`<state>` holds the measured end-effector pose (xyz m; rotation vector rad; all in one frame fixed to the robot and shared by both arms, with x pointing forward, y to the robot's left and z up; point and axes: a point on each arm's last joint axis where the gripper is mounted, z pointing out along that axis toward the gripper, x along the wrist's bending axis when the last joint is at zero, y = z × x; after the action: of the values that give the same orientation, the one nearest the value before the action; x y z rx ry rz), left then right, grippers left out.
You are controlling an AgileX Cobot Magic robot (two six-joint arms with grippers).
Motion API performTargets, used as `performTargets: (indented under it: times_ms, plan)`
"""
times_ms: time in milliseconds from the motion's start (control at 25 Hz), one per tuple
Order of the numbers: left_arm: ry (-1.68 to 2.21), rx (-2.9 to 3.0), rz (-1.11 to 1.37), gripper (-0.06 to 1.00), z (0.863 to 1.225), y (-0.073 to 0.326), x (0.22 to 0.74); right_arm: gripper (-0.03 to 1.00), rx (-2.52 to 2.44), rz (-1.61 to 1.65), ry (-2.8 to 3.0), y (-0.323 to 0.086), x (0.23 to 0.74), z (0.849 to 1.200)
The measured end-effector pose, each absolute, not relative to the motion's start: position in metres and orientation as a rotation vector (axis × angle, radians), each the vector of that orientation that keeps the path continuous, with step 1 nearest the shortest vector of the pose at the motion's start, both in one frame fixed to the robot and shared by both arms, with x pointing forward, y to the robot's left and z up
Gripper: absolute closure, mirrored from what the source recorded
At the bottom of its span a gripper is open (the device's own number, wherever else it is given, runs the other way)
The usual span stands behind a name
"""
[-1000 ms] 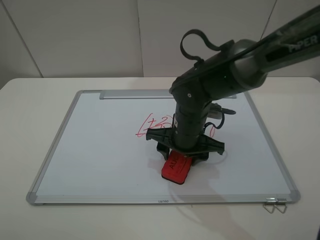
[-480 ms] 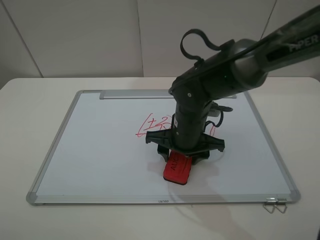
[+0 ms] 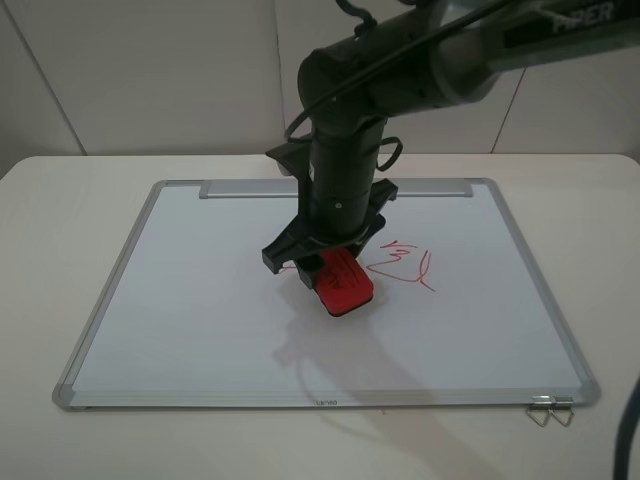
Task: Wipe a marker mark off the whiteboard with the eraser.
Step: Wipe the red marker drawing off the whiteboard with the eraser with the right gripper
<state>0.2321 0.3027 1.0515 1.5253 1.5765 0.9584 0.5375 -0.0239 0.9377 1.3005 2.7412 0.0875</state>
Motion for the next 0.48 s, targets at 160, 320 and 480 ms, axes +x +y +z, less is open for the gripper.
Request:
performTargets:
  times_ms: [160,320,480]
  plan:
    - [1.576,1.525,0.958,0.16,1.051,0.303,0.232,0.44,1.186,0.04,2.778,0.001,0.552,0.928]
    - [1.576,1.525,0.958,0.16,1.051,0.303,0.232,0.44,1.125,0.061,2.774,0.026,0.562,0.926]
    - [1.576,1.525,0.958,0.16,1.051,0.303,0.232,0.44,1.093,0.069,2.788,0.045,0.563,0.916]
